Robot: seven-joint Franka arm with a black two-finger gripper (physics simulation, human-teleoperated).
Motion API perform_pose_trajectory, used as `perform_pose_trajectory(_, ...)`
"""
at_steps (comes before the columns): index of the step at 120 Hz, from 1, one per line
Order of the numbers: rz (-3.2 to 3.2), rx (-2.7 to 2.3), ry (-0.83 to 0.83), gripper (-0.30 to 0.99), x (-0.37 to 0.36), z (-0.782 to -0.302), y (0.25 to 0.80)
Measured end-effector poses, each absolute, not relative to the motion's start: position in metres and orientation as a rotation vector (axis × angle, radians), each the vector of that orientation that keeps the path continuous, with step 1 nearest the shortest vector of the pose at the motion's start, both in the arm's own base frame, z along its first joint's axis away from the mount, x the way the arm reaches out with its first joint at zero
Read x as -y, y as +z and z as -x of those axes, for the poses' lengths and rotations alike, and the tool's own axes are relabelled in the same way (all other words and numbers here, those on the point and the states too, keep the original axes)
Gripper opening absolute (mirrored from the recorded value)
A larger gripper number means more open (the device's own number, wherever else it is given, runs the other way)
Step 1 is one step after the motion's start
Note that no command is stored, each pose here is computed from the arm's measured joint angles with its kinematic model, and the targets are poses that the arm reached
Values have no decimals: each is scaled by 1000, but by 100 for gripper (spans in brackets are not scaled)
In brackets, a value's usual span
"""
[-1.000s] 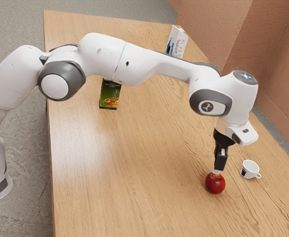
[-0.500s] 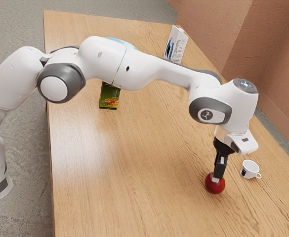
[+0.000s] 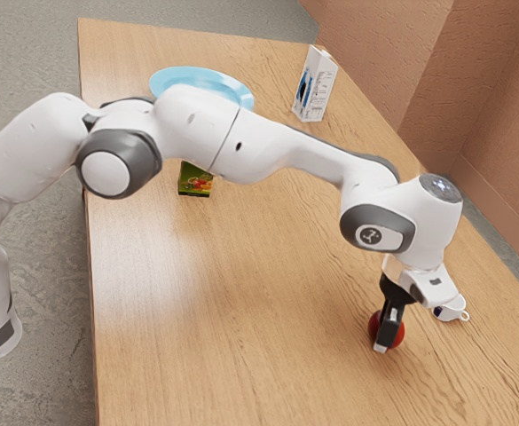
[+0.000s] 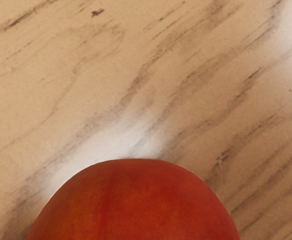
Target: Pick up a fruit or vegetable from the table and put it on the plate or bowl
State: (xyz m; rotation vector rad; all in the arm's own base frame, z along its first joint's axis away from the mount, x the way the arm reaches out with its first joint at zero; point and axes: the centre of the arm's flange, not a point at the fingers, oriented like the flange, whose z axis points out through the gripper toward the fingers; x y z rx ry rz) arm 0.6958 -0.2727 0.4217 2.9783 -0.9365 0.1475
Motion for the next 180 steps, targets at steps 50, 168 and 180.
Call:
perform_pose_trajectory(50, -2976, 964, 174, 36, 274, -698, 421)
perform_pose_trajectory(168, -3221, -461, 227, 35, -281, -582, 628)
perform_pose_trajectory(180, -3181, -568, 165, 34, -317, -565, 610)
